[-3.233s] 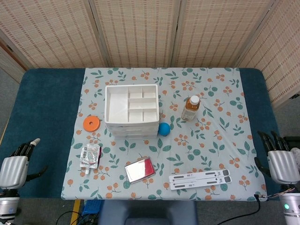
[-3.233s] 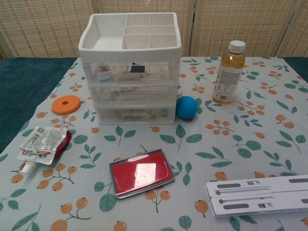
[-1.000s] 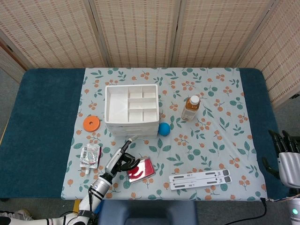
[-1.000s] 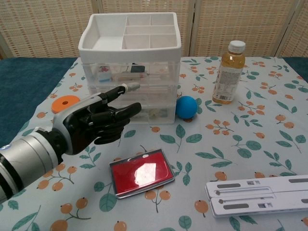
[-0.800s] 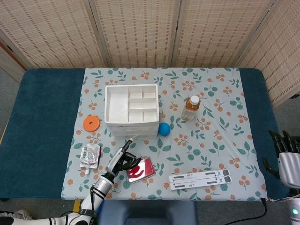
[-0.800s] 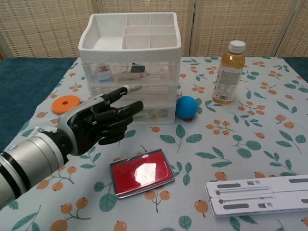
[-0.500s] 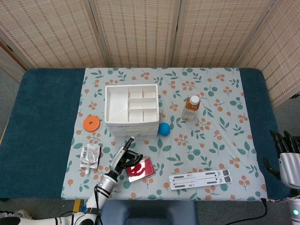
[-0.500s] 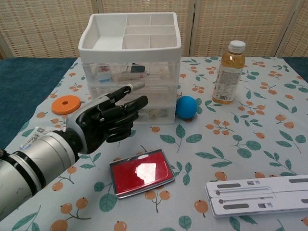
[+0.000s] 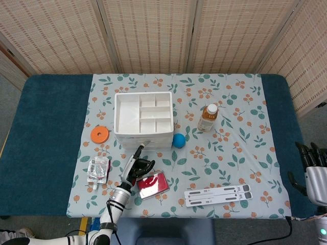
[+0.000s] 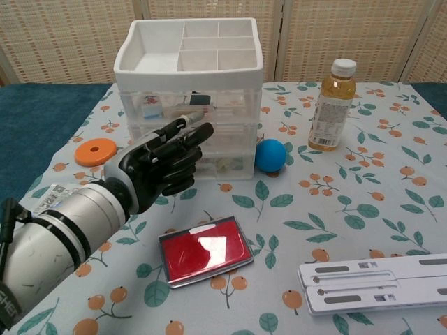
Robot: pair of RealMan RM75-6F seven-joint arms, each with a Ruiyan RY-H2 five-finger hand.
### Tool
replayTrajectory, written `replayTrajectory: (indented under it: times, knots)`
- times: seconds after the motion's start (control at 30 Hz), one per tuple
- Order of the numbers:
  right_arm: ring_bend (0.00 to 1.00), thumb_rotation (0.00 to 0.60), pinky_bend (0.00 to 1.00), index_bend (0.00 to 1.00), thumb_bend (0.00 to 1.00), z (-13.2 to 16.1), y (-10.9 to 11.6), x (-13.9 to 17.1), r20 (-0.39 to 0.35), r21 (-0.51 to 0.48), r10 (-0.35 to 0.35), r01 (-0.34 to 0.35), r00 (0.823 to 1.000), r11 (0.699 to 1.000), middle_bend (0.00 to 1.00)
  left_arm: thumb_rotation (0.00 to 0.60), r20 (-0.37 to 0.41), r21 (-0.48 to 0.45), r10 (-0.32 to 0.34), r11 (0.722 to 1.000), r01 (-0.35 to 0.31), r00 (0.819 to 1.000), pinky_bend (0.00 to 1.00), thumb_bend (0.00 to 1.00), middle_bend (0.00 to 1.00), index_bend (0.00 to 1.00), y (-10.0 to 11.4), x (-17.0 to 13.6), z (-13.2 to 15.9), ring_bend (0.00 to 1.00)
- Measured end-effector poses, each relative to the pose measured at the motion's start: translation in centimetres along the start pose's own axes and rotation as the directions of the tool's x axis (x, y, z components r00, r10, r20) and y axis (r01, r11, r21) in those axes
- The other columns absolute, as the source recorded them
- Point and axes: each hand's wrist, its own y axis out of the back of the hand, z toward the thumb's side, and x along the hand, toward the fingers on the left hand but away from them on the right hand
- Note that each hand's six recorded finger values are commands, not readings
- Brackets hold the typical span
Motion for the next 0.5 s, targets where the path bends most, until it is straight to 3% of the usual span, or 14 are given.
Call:
replayTrajectory:
  times: [0.5]
  knots:
    - [0.06,0.600,0.11,0.03,0.36,-0.14,-0.07,0.17,0.010,0.003,0.006,-0.007,1.000,1.000,0.13,0.600,-0.014,-0.068,0.012,0.998,-0.013,1.000,1.00,0.32,0.95,0.12,-0.68,0.82,0.00,1.00]
